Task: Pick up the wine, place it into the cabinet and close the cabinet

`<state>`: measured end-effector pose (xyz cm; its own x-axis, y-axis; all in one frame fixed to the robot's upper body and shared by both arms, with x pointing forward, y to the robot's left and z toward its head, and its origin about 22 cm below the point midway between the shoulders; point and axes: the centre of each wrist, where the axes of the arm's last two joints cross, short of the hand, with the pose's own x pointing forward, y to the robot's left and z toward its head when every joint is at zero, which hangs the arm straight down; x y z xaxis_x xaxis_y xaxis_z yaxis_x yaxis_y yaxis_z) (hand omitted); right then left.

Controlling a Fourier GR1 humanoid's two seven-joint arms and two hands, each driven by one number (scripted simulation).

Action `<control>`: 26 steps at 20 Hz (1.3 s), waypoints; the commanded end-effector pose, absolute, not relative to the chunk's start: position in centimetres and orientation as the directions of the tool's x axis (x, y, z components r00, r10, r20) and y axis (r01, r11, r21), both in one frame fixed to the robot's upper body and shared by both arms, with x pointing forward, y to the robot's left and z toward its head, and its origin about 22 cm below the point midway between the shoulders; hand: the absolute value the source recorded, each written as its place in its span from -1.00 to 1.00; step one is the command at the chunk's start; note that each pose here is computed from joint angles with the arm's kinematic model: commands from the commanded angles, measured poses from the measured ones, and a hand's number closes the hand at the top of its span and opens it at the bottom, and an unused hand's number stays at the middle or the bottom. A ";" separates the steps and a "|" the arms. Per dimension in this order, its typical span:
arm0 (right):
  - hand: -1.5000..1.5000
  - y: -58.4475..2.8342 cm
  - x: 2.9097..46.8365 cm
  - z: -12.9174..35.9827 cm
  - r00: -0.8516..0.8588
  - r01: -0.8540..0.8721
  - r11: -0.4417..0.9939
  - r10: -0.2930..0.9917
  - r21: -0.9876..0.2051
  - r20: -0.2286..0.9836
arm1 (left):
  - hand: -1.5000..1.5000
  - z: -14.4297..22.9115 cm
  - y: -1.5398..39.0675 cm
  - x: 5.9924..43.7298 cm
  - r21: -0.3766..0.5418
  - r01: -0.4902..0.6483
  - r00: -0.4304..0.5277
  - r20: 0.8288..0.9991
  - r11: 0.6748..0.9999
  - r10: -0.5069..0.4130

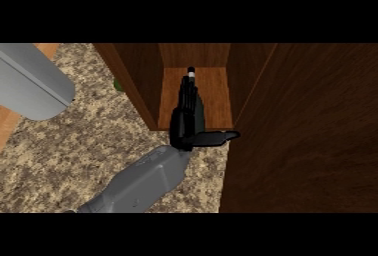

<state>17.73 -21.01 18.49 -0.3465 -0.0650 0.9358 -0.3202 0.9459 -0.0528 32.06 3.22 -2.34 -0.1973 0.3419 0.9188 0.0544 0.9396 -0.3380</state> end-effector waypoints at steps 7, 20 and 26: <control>-1.00 -19.8 17.4 18.2 -0.356 -0.311 0.948 -0.052 -0.065 0.933 | -1.00 -1.5 4.7 28.7 -0.336 0.185 -0.218 0.902 0.924 0.372; 1.00 -22.8 16.7 18.5 -0.364 -0.421 0.890 0.009 -0.173 0.931 | -1.00 1.3 14.7 23.0 -0.296 0.350 -0.202 0.902 0.889 0.381; 1.00 -21.7 13.2 19.9 -0.384 -0.537 0.812 0.004 -0.226 0.924 | 1.00 3.1 19.1 21.9 -0.292 0.363 -0.224 0.894 0.885 0.387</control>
